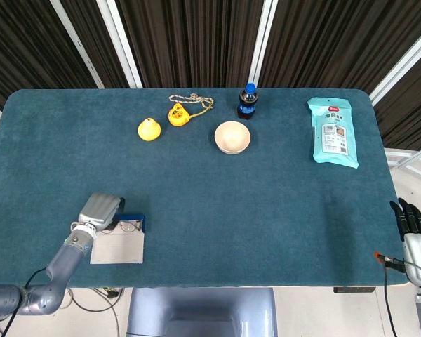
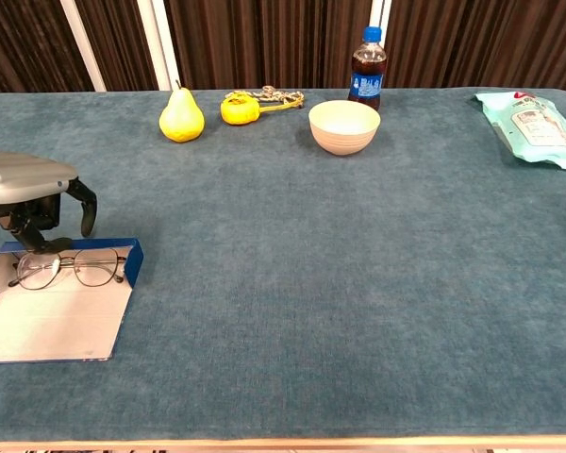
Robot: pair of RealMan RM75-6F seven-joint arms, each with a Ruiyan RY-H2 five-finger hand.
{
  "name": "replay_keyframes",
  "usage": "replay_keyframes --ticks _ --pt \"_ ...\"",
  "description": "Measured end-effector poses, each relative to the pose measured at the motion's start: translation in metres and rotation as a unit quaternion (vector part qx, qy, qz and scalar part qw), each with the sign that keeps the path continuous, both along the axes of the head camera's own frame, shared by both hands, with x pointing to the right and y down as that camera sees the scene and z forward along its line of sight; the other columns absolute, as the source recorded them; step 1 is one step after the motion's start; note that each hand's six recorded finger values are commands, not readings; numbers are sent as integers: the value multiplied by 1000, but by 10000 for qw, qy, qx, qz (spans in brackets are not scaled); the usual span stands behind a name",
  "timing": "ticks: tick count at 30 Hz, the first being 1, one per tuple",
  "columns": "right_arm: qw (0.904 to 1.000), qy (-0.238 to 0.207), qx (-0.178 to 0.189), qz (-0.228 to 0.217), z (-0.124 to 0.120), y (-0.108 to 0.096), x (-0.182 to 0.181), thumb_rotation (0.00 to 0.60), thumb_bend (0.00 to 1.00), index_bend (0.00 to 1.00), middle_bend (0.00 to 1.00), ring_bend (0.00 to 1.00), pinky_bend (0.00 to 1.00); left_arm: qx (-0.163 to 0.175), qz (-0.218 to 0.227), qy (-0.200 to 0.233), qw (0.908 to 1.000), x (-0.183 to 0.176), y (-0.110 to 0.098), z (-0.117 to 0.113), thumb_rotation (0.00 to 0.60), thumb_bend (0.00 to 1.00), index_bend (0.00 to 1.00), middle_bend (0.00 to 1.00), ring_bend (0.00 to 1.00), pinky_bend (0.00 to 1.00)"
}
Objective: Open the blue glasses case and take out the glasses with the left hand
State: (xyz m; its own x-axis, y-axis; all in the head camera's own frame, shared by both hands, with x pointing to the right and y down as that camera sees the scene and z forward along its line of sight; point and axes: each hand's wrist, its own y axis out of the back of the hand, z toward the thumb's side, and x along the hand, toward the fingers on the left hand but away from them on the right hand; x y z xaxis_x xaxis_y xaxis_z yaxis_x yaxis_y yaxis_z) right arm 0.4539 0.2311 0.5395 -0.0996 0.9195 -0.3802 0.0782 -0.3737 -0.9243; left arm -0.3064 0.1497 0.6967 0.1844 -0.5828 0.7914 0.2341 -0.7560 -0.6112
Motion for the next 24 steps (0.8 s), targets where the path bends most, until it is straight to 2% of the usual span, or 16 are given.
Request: replay_keyframes --ticks 7,24 --pt "10000 -4 -6 -14 0 0 -1 600 157 0 0 0 210 40 -18 -29 10000 -4 3 -5 600 325 455 1000 927 995" --pt "10000 -14 -14 0 0 0 -1 600 159 0 0 0 210 130 -229 -59 9996 -6 10 2 600 323 474 1000 927 995"
